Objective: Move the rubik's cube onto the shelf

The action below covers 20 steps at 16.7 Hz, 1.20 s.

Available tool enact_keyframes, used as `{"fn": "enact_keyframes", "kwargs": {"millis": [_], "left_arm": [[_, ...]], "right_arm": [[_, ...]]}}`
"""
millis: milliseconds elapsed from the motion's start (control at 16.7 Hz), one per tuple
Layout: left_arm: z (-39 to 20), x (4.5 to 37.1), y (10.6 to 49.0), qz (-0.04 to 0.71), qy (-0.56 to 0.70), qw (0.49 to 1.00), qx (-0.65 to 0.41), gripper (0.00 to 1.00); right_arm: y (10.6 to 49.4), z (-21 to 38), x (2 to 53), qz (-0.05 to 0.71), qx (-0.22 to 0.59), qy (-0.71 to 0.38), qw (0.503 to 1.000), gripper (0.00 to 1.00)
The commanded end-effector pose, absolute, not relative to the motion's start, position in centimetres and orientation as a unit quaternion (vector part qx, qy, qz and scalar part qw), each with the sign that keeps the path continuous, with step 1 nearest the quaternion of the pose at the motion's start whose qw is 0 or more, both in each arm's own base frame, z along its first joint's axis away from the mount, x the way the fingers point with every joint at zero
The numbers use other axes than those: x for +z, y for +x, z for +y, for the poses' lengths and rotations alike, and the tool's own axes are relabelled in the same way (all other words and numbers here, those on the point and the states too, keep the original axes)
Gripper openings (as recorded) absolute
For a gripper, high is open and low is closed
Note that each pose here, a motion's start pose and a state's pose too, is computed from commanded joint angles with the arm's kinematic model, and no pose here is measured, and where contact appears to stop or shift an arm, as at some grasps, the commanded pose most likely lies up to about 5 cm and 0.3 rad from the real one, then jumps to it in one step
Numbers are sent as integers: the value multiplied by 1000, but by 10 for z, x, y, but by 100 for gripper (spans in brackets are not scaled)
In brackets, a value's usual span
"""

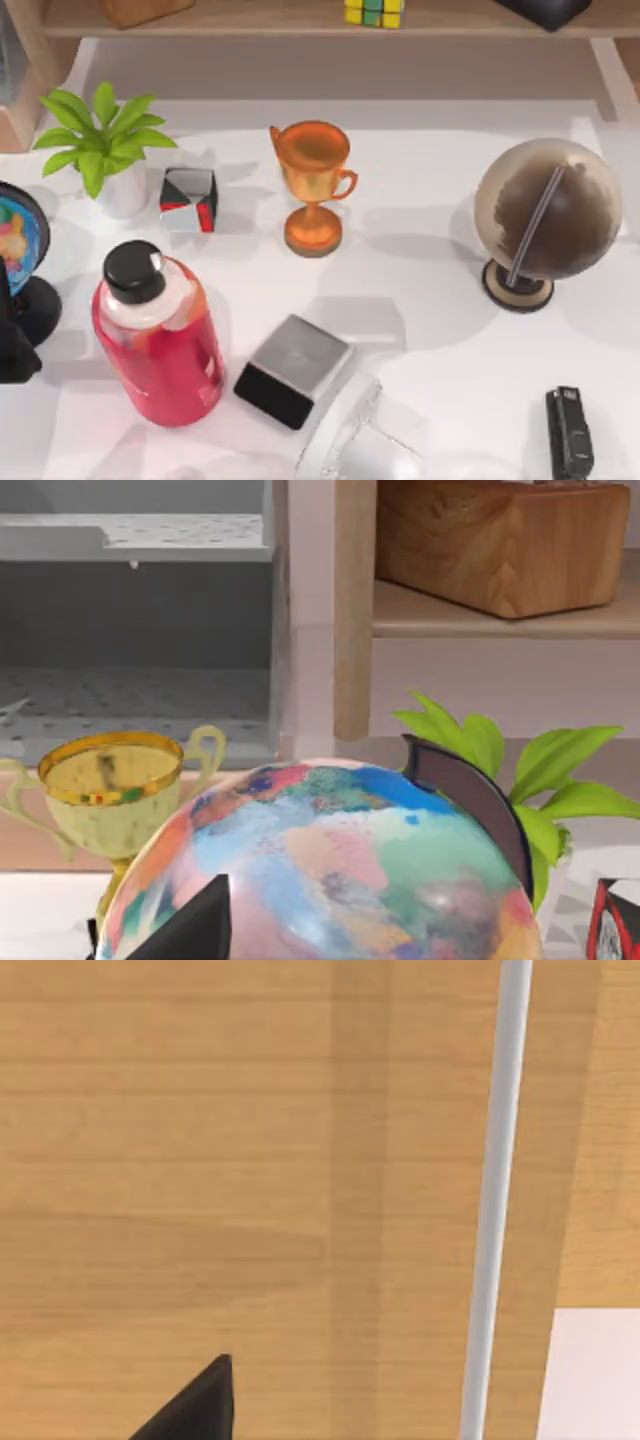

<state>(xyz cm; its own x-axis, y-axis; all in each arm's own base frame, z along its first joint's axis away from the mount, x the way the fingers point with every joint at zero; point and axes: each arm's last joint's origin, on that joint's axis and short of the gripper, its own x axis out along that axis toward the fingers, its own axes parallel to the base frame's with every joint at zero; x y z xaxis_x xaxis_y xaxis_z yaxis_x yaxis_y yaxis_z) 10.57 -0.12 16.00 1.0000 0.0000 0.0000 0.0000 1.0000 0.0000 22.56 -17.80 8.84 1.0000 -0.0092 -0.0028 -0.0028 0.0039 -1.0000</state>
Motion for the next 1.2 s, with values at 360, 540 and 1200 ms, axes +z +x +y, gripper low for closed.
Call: {"fn": "enact_keyframes", "kwargs": {"millis": [360, 540, 1200], "left_arm": [[-1, 160, 106, 0, 0, 1000, 0, 100], [-1, 160, 106, 0, 0, 1000, 0, 100], [-1, 160, 106, 0, 0, 1000, 0, 100]], "right_arm": [[249, -179, 89, 4, -3, -707, 707, 100], [250, -179, 89, 4, -4, -707, 707, 100], [250, -179, 89, 4, -4, -707, 707, 25]]}}
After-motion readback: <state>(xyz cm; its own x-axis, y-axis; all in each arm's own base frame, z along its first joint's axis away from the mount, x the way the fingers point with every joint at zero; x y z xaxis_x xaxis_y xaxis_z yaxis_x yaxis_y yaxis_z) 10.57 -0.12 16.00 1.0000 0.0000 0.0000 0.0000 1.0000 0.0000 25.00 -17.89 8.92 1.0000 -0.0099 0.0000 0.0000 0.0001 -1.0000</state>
